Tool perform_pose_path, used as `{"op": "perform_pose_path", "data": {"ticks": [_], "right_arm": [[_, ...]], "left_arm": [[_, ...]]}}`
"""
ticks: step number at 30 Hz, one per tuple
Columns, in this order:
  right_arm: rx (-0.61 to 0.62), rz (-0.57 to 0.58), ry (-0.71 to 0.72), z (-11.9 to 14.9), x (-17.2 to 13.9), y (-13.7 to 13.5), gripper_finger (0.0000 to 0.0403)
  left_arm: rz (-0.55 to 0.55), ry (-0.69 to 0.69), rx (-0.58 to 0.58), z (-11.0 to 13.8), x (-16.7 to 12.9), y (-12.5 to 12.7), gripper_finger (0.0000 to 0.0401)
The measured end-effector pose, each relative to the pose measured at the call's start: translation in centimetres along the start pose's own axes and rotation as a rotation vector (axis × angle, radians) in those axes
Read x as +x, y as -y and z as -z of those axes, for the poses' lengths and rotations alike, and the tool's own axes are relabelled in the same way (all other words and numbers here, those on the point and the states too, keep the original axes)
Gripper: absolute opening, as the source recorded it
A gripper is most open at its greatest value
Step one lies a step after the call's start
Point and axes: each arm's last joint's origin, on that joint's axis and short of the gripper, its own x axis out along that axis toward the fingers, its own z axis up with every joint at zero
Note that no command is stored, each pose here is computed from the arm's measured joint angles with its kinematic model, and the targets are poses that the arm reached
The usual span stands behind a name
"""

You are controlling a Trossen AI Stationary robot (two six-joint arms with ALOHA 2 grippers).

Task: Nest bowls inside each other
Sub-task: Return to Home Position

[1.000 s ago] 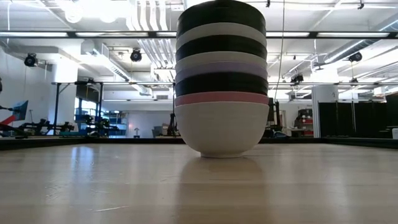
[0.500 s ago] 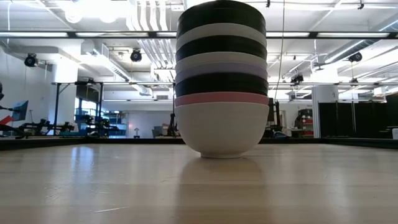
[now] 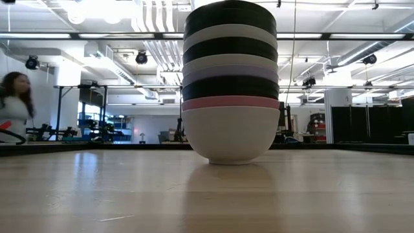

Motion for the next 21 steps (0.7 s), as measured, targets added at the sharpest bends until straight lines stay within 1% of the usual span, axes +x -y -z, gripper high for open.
{"op": "perform_pose_path", "data": {"ticks": [2, 3, 4, 5, 6, 8, 9, 10, 11, 13, 14, 15, 16, 18, 19, 21], "right_arm": [[0.032, 0.022, 0.050, 0.4, -2.2, 0.7, 0.0009], [0.051, 0.025, 0.081, 0.6, -3.2, 1.1, 0.0009], [0.064, 0.025, 0.099, 1.1, -4.1, 1.4, 0.0009], [0.083, 0.039, 0.125, 1.7, -4.3, 1.6, 0.0009], [0.092, 0.042, 0.149, 2.2, -4.4, 1.7, 0.0009], [0.101, 0.043, 0.185, 3.1, -4.5, 1.8, 0.0009], [0.109, 0.055, 0.195, 3.5, -4.4, 1.9, 0.0009], [0.128, 0.078, 0.183, 4.2, -4.5, 2.1, 0.0009], [0.156, 0.082, 0.155, 5.3, -4.8, 2.3, 0.0009], [0.230, 0.092, 0.073, 7.8, -5.3, 2.7, 0.0009], [0.282, 0.076, 0.057, 8.7, -5.6, 2.9, 0.0009], [0.335, 0.053, 0.044, 9.7, -6.0, 3.1, 0.0009], [0.382, 0.030, 0.058, 10.2, -6.3, 3.2, 0.0009], [0.450, 0.013, 0.064, 11.7, -7.1, 3.5, 0.0009], [0.456, 0.026, 0.037, 12.1, -7.1, 3.6, 0.0009], [0.453, 0.011, -0.003, 12.3, -7.1, 3.5, 0.0009]], "left_arm": [[0.001, 0.006, -0.051, 1.6, -0.5, -0.4, 0.0001], [-0.007, -0.012, -0.066, 2.0, 0.1, -0.3, 0.0001], [-0.018, -0.075, -0.065, 2.7, 0.1, -0.4, 0.0001], [-0.036, -0.160, -0.059, 3.5, 0.1, -0.6, 0.0001], [-0.041, -0.176, -0.060, 3.6, 0.4, -0.5, 0.0001], [-0.035, -0.140, -0.073, 3.5, 1.8, -0.2, 0.0001], [-0.041, -0.159, -0.078, 4.2, 2.4, -0.1, 0.0001], [-0.036, -0.196, -0.075, 5.3, 2.9, -0.2, 0.0001], [-0.022, -0.200, -0.076, 6.1, 3.5, -0.1, 0.0001], [0.053, -0.077, -0.131, 6.3, 4.4, 0.2, 0.0001], [0.088, -0.065, -0.151, 7.1, 4.4, 0.2, 0.0001], [0.111, -0.079, -0.172, 8.0, 4.9, 0.2, 0.0001], [0.144, -0.056, -0.199, 8.6, 5.5, 0.3, 0.0001], [0.155, -0.152, -0.244, 10.9, 6.2, 0.2, 0.0001], [0.165, -0.168, -0.268, 11.4, 6.4, 0.2, 0.0001], [0.193, -0.157, -0.316, 12.3, 6.9, 0.3, 0.0001]]}}
